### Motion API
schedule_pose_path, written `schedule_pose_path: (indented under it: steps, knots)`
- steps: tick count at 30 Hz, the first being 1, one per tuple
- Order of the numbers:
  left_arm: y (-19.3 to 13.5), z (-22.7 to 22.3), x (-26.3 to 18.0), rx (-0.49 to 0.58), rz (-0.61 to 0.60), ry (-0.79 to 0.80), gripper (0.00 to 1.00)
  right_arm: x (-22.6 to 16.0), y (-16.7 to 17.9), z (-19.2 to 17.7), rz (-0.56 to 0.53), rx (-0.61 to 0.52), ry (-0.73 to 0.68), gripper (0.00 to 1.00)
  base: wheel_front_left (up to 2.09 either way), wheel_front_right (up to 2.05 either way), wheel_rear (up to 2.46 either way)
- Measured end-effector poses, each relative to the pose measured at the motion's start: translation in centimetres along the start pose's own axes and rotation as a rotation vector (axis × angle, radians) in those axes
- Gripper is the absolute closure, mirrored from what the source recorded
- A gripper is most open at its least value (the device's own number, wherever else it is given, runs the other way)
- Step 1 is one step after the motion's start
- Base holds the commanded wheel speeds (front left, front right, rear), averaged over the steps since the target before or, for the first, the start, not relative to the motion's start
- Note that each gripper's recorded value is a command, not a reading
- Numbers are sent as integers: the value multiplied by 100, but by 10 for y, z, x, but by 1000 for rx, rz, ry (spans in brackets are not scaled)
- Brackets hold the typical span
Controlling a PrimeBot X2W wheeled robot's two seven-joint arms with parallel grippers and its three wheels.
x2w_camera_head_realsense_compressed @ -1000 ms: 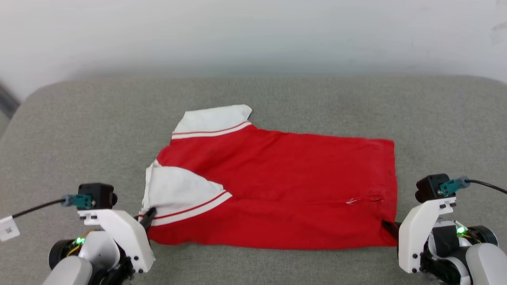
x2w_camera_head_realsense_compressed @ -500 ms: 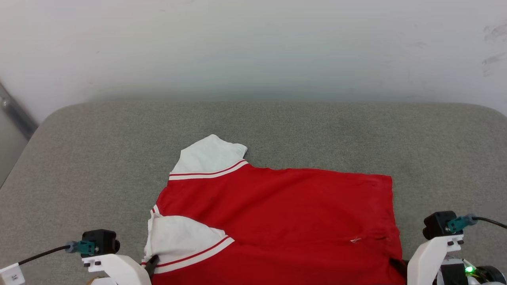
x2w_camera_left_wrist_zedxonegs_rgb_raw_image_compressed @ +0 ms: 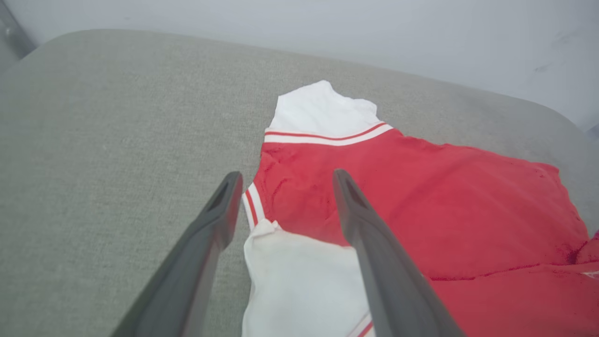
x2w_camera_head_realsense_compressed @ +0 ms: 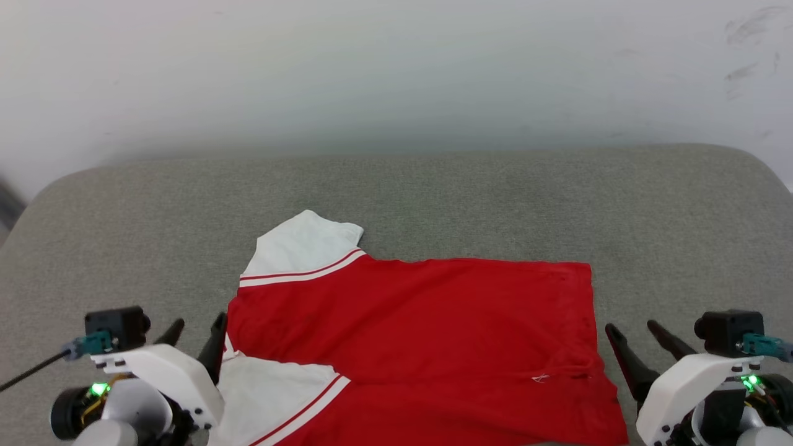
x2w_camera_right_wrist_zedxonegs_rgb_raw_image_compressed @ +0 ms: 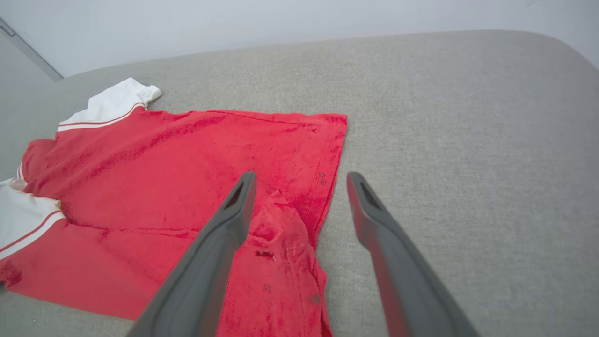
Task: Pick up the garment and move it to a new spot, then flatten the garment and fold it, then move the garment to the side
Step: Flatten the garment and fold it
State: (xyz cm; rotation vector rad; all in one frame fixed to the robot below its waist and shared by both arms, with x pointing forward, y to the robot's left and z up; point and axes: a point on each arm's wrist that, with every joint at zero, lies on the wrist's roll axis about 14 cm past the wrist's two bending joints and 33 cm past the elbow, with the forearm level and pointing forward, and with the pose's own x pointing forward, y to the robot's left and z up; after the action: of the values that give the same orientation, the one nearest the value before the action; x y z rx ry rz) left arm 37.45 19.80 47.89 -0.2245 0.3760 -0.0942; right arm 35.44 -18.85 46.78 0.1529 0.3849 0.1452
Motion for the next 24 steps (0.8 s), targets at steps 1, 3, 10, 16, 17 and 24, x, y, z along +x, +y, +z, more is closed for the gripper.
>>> schedule_pose_path:
  steps: [1,3,10,16,17,24]
  knots:
    - [-2,11,4,15,-5,-36,0,0,-2,7,-9,-9,-36,0,0,0,0]
    - [-6,32,12,49,-14,-101,0,0,-3,25,-21,-27,-123,0,0,0,0]
    - [-18,89,56,108,-60,-206,0,11,8,84,-13,-89,-349,0,0,0,0]
    - [-23,104,112,146,-116,-133,0,29,11,99,-16,-112,-401,0,0,0,0]
    - [-24,106,122,150,-128,-117,0,32,10,99,-21,-114,-403,0,0,0,0]
    - [-25,82,180,211,-205,180,0,45,-7,92,-78,-120,-385,0,0,0,0]
